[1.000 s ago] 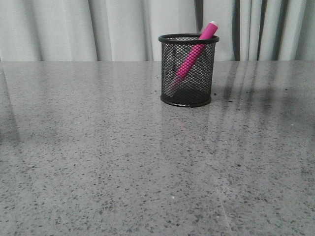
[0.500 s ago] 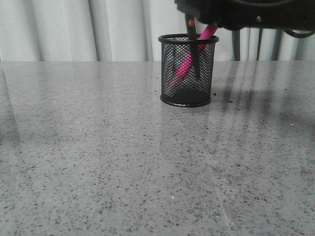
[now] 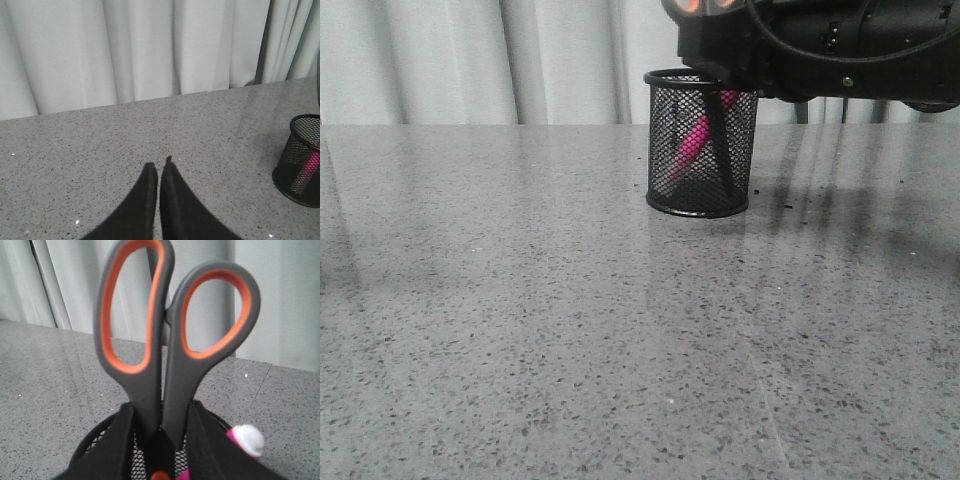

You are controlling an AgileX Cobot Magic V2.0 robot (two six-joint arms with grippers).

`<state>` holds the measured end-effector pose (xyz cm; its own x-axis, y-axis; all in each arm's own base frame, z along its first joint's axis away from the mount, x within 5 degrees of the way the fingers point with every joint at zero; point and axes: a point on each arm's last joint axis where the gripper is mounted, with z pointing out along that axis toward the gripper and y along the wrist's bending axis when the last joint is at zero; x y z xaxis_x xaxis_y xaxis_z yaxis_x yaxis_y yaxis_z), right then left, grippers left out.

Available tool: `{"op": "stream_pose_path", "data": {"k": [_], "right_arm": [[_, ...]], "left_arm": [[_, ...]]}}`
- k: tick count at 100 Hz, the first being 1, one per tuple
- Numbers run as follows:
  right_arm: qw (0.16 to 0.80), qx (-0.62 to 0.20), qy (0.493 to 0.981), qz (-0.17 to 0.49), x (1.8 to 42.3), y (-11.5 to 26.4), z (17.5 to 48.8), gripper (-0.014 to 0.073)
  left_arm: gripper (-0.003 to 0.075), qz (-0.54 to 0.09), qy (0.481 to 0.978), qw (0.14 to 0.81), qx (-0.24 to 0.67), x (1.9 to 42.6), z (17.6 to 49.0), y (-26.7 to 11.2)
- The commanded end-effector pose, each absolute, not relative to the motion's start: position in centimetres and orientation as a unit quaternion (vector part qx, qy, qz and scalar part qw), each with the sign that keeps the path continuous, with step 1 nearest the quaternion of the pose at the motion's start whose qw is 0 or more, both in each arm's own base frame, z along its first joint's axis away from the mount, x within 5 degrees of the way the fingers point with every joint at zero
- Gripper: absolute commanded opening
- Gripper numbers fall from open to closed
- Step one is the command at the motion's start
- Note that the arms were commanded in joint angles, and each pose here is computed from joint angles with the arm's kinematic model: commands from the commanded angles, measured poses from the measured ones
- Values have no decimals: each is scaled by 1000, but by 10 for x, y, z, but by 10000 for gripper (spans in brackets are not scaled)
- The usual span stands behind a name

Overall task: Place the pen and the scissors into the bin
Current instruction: 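Lower the scissors blades-first into the mesh cup and release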

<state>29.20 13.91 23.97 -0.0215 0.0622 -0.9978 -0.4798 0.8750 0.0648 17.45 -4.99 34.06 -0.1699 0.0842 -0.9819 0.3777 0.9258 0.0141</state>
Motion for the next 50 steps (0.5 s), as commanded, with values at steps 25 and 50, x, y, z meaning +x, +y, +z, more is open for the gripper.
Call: {"op": "stream_pose_path", "data": {"k": [25,50], "right_arm": [[738,-155,622,212,289,139,267,136],[771,-150,576,225,281,137,278,379]], "left_arm": [[-19,-127,744,640,141,173,352,-50],[-19,-127,745,640,141,173,352,-50]]}}
